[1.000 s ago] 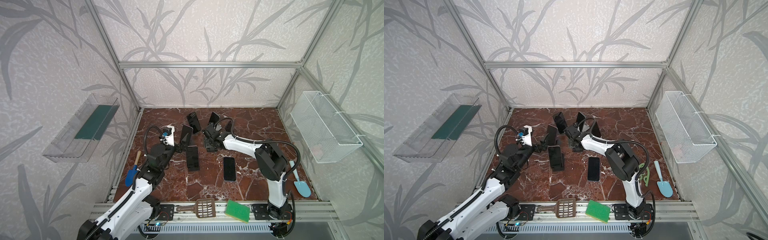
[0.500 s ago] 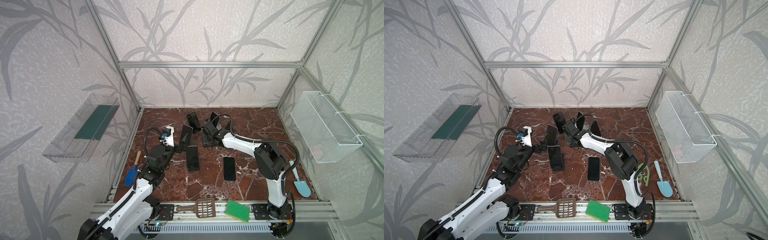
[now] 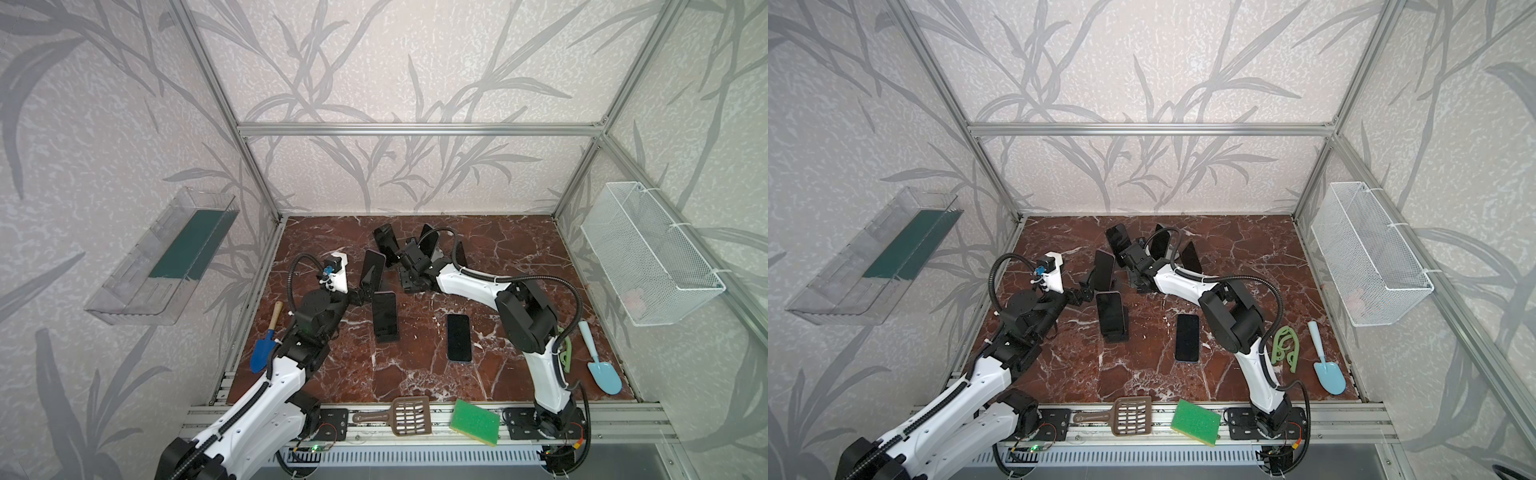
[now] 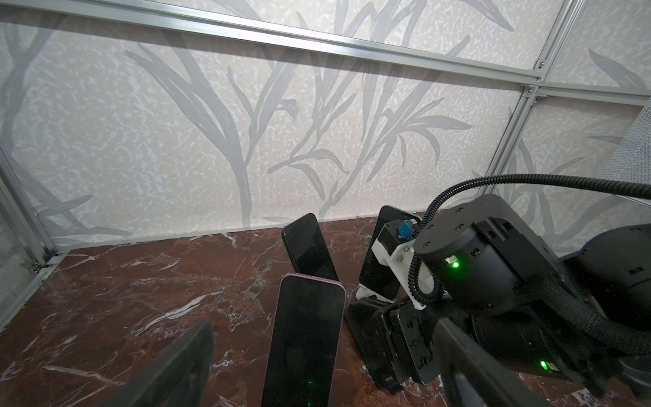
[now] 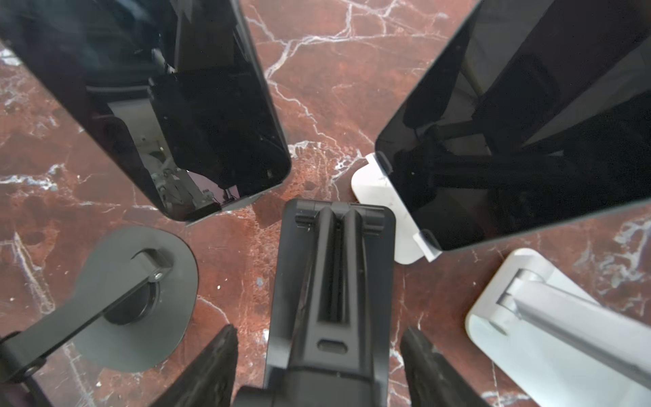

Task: Remove the phone from the phone stand
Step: Pick up the phone stand from the center of the table, then place the phone stand at the top-right of the table.

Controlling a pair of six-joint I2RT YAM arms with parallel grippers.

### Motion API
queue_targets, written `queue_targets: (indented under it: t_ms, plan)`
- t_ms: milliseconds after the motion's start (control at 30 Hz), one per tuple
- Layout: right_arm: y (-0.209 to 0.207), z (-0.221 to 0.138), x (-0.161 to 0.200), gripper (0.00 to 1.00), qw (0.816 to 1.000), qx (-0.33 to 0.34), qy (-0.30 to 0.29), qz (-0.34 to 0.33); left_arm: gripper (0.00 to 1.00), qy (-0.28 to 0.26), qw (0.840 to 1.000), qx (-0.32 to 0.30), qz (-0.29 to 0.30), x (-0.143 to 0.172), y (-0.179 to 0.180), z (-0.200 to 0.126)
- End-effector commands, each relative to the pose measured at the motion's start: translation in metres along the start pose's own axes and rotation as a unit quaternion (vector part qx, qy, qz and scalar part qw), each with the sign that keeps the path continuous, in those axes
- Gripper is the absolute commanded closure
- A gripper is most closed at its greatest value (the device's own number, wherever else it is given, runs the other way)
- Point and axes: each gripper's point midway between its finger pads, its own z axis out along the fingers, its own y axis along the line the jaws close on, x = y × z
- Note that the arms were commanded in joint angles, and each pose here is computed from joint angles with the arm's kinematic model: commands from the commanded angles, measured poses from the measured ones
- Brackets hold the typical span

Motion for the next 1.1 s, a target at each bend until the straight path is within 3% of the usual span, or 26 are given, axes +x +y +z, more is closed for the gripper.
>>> queue_targets:
  t_ms: [0, 267, 433, 700, 833, 1067]
  plan:
    - [0.002, -0.026, -0.018, 0.40, 1.000, -0.015, -0.019, 0.009, 0.03, -0.007, 1.000, -0.002, 0.003, -0.001, 0.000, 0.000]
    - [-0.003, -0.095, -0.030, 0.41, 0.997, -0.063, -0.049, 0.003, 0.03, -0.007, 1.000, -0.005, 0.002, 0.001, 0.001, 0.000]
    - [-0.009, -0.148, -0.062, 0.41, 0.991, -0.087, -0.102, -0.006, 0.03, -0.006, 1.000, -0.005, 0.001, 0.002, 0.001, 0.003]
    - [-0.090, -0.211, -0.121, 0.41, 0.983, -0.044, -0.175, 0.019, 0.03, 0.001, 1.000, -0.006, 0.000, 0.006, 0.002, 0.006]
    - [-0.150, -0.207, -0.124, 0.41, 0.986, -0.024, -0.160, 0.038, 0.03, 0.000, 1.000, -0.006, 0.002, 0.005, 0.001, 0.006]
    - [-0.230, -0.144, -0.086, 0.41, 0.997, 0.012, -0.080, 0.018, 0.03, 0.002, 1.000, -0.003, 0.005, 0.007, 0.000, 0.007]
